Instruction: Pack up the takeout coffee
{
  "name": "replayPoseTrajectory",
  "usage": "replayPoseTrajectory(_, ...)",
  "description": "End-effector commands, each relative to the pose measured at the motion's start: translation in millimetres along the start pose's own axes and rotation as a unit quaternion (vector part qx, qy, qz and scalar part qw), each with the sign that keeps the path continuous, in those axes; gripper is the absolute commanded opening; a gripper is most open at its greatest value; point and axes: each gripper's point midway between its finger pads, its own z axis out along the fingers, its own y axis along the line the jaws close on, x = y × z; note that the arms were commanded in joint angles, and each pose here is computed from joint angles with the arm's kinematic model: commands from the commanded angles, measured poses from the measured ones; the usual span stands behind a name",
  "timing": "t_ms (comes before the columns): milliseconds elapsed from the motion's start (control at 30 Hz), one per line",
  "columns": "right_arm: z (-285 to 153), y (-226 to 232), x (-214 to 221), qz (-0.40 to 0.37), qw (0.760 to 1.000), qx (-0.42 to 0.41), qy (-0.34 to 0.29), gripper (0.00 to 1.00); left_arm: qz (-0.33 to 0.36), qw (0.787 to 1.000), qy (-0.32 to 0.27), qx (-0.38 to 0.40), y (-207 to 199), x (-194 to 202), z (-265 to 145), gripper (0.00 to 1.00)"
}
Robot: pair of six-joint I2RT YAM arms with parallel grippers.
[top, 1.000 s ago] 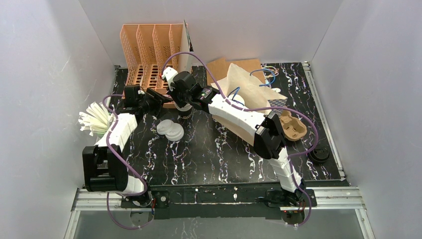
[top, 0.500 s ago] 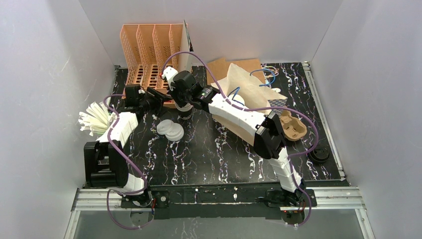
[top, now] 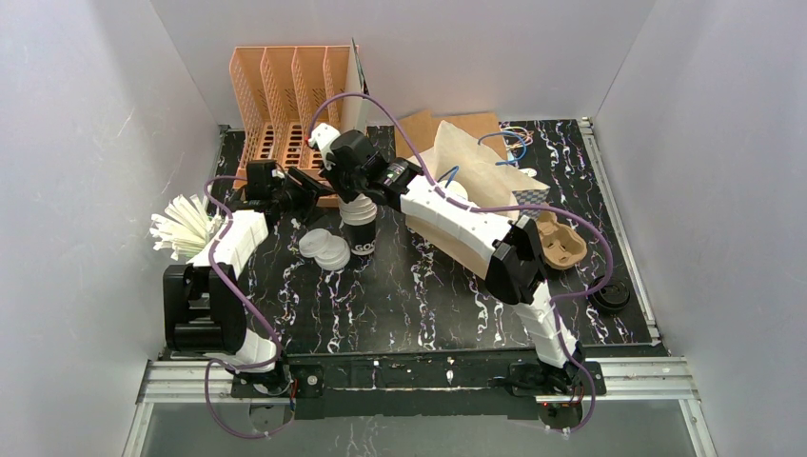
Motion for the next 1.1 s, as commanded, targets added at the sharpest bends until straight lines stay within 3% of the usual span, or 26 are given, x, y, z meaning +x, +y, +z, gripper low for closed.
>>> replayPoseTrajectory(0, -28, 10, -58, -0.011, 0.997, -0.007, -0.081, 0.01, 0.017, 1.0, 0.015, -0.017, 3, 10, -5, 0.56)
replayPoseTrajectory(267, -34, 19, -44, -0.019, 0.998, -0.003, -0.062, 0.01, 0.027, 1.0, 0.011, 0.005, -12, 14, -20, 0.55)
replayPoseTrajectory(833, -92, 37, -30, -0.011, 0.999, 0.003, -0.052, 0.01, 0.043, 0.998, 0.023, 0.035, -32, 46, -50, 0.54)
replayPoseTrajectory(1067, -118, 41, -48, -0.01, 0.997, 0.002, -0.075, 0.01, 0.056, 0.998, 0.024, 0.02, -27, 52, -64, 0.54)
